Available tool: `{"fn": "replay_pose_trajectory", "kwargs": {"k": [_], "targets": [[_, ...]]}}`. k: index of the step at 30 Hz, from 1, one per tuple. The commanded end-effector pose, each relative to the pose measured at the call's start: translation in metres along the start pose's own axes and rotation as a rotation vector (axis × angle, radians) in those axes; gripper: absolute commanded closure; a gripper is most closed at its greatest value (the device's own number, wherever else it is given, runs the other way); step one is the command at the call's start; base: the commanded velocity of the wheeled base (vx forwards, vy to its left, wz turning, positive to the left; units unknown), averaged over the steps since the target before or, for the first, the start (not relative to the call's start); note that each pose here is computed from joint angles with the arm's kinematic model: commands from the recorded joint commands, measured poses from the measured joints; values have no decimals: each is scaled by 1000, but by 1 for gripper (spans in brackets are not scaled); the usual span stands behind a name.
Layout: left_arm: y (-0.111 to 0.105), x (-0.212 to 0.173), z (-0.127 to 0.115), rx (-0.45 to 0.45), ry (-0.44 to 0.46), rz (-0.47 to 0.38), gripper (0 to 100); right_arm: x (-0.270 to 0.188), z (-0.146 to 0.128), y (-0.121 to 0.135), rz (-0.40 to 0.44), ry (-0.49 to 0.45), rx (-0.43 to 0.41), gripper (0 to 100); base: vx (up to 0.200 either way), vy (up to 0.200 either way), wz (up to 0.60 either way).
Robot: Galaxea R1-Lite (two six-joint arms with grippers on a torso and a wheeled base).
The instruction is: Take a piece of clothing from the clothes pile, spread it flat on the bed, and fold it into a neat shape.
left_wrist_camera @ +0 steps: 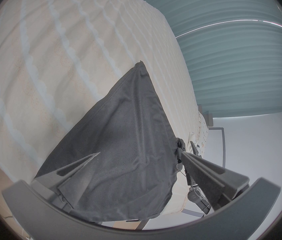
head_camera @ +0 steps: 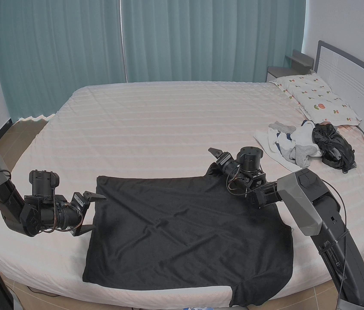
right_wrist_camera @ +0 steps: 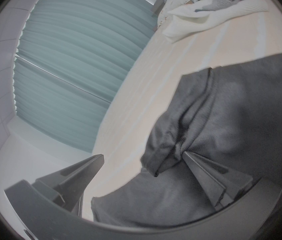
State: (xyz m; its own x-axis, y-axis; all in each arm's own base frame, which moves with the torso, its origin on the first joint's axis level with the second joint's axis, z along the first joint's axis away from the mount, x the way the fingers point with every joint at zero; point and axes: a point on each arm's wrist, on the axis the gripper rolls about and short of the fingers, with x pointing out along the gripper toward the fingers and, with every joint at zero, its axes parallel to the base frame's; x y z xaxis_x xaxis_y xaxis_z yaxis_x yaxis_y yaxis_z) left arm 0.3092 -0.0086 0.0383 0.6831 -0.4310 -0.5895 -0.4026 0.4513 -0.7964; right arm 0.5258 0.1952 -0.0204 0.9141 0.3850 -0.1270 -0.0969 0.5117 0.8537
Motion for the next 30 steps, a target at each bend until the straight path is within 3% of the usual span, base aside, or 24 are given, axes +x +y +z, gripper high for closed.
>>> {"fn": "replay_pose_trajectory", "kwargs": {"k": [1, 4, 7, 10, 20, 26, 30], "targets": [[2, 0, -1, 6, -6, -10, 0, -11, 42, 57, 201, -102, -16, 0, 0, 0, 0], [3, 0, -4, 15, -9, -22, 0, -12, 53, 54, 208, -123, -30, 0, 0, 0, 0], [4, 0, -4, 19, -15, -30, 0, -10, 48, 43, 183, -111, -53, 0, 0, 0, 0], [5, 0, -5, 24, -21, -40, 0, -4, 33, 15, 121, -92, -96, 0, 0, 0, 0], [5, 0, -5, 23, -20, -39, 0, -5, 42, -11, -36, -76, -87, 0, 0, 0, 0], [5, 0, -5, 23, -20, -39, 0, -2, 23, -35, -77, -41, -81, 0, 0, 0, 0], [5, 0, -5, 24, -19, -39, 0, 0, 7, -36, -80, -12, -83, 0, 0, 0, 0]]}}
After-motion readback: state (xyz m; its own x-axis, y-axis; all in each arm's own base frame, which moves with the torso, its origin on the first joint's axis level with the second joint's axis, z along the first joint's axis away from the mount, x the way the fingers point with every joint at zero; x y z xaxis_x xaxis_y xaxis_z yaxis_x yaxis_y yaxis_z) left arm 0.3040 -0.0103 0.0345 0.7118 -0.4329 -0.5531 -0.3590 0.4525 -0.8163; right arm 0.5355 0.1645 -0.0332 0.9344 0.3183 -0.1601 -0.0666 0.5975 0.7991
